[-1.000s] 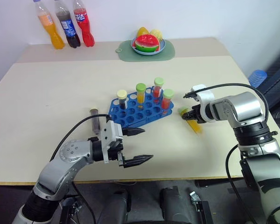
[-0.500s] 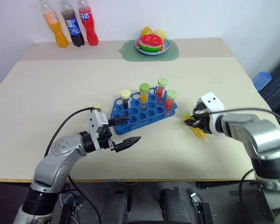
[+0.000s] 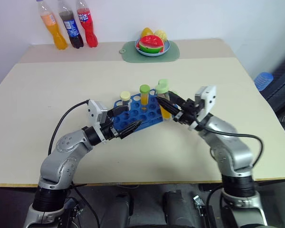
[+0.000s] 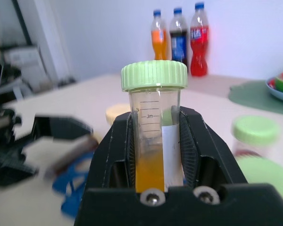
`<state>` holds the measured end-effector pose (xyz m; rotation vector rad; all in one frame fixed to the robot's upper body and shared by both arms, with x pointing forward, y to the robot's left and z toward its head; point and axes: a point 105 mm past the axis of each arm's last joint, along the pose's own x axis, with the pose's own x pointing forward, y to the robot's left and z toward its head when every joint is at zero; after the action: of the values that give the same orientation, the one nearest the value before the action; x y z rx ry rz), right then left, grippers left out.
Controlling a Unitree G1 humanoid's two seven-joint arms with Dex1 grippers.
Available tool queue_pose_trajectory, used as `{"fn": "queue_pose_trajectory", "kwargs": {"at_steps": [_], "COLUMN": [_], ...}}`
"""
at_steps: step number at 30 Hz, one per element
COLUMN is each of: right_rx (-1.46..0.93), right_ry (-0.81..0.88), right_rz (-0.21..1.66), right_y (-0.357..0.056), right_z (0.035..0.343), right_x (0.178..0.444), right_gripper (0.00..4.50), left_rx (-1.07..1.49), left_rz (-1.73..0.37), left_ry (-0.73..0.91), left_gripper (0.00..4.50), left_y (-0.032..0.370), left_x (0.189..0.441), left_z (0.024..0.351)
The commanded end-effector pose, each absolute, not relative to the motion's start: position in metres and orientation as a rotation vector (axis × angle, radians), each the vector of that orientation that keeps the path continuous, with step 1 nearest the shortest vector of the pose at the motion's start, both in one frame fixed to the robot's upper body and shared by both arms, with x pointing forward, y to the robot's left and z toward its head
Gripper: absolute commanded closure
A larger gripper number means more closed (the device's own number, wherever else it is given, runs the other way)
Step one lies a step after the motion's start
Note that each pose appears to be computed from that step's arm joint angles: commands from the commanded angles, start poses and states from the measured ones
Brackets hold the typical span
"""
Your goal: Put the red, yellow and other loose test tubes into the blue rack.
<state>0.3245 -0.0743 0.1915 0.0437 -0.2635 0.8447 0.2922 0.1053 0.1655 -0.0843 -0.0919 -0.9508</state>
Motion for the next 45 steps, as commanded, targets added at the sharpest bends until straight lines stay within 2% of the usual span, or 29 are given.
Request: {"fn": "queue_pose_trajectory", "kwargs": {"at_steps": [1, 8, 14, 24, 45], "right_rx": [0.069, 0.164, 0.144, 0.072, 0.010], "right_ry": [-0.434, -0.480, -0.468, -0.457, -0.419], "right_rz": [0.801, 0.788, 0.794, 0.713, 0.655], "right_y": [-0.062, -0.047, -0.038, -0.046, -0.060], "right_z": [0.209, 0.194, 0.173, 0.151, 0.131], "right_x": [0.329, 0.336, 0.340, 0.355, 0.355], "right_gripper": [3.70, 3.70, 3.70, 3.70, 3.70], "left_rx": [-0.107, -0.136, -0.106, -0.081, -0.074], "left_rz": [-0.910, -0.861, -0.863, -0.878, -0.867], "left_ry": [-0.115, -0.092, -0.080, -0.060, -0.057], "left_gripper": [0.00, 0.00, 0.00, 0.00, 0.00], "left_y": [0.118, 0.120, 0.118, 0.127, 0.127], "left_x": [0.289, 0.273, 0.262, 0.258, 0.260], "left_z": [0.174, 0.165, 0.164, 0.162, 0.163]}}
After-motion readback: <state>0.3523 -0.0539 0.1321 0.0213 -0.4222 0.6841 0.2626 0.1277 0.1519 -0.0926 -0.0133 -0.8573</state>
